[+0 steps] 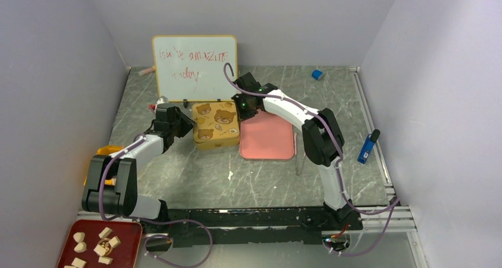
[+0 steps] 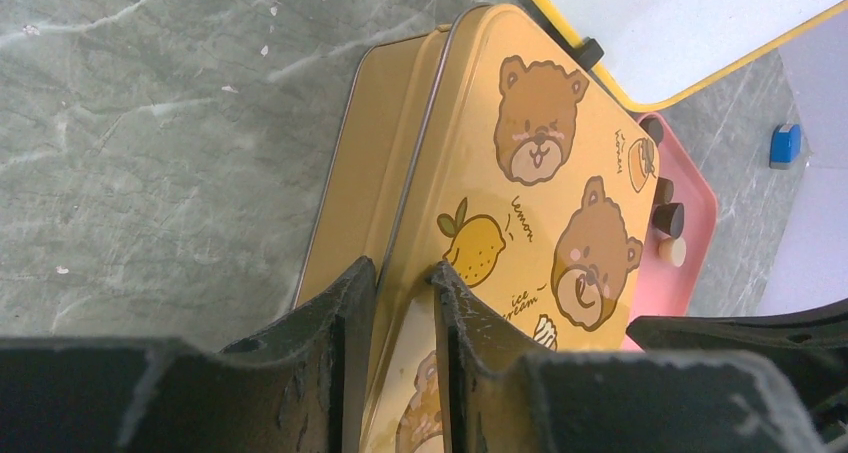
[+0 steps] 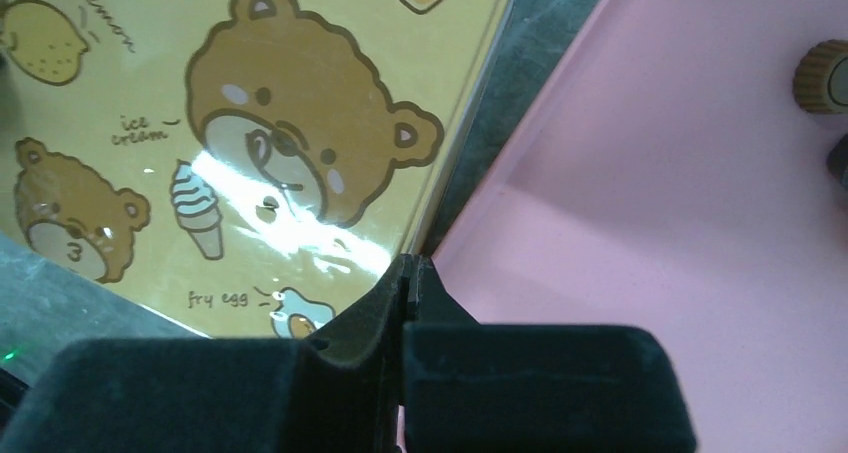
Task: Pack the chocolate
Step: Close the box lid on the packing box.
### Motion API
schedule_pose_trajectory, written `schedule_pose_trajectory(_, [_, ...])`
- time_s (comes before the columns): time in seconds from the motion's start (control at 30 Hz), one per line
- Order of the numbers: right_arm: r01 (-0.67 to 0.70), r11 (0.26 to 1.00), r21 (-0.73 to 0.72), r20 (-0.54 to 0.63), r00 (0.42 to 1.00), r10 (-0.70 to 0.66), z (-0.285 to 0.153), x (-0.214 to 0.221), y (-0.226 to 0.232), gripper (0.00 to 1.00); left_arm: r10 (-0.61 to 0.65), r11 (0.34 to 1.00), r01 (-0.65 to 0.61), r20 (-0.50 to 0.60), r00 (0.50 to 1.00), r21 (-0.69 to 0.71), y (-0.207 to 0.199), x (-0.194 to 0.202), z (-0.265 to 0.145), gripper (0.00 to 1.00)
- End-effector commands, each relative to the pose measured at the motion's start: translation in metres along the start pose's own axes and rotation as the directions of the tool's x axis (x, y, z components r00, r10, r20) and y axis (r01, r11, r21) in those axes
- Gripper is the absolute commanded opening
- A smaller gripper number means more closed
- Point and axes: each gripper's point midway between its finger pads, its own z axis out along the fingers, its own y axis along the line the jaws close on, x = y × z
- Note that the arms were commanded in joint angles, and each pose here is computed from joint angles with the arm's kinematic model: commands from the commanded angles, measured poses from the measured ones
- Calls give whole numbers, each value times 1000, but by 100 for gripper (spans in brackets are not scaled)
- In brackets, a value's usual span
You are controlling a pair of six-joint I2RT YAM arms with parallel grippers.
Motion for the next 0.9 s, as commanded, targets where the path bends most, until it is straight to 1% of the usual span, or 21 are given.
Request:
schedule_pose_trajectory(0.0, [48, 996, -75, 108, 993, -40, -32, -27, 34, 0, -6, 991, 5, 3, 1000, 132, -45, -10, -13, 31])
schedule_pose_trajectory(0.23, [54, 996, -72, 105, 993, -47, -34, -23, 37, 0, -3, 992, 3, 1, 1000, 127, -44, -10, -13, 31])
schedule_pose_trajectory(0.53, [62, 997, -49, 131, 990, -55, -41, -29, 34, 0, 1, 993, -3, 10, 1000, 118, -45, -14, -12, 32])
schedule_pose_trajectory(0.7, [66, 998, -7, 176, 982, -64, -51, -39, 28, 0, 2, 995, -5, 28, 1000, 103, -44, -18, -14, 33])
schedule_pose_trajectory(0.87, [39, 996, 81, 213, 975, -55, -55, -48, 7, 0, 0, 997, -5, 73, 997, 72, -38, -26, -20, 35])
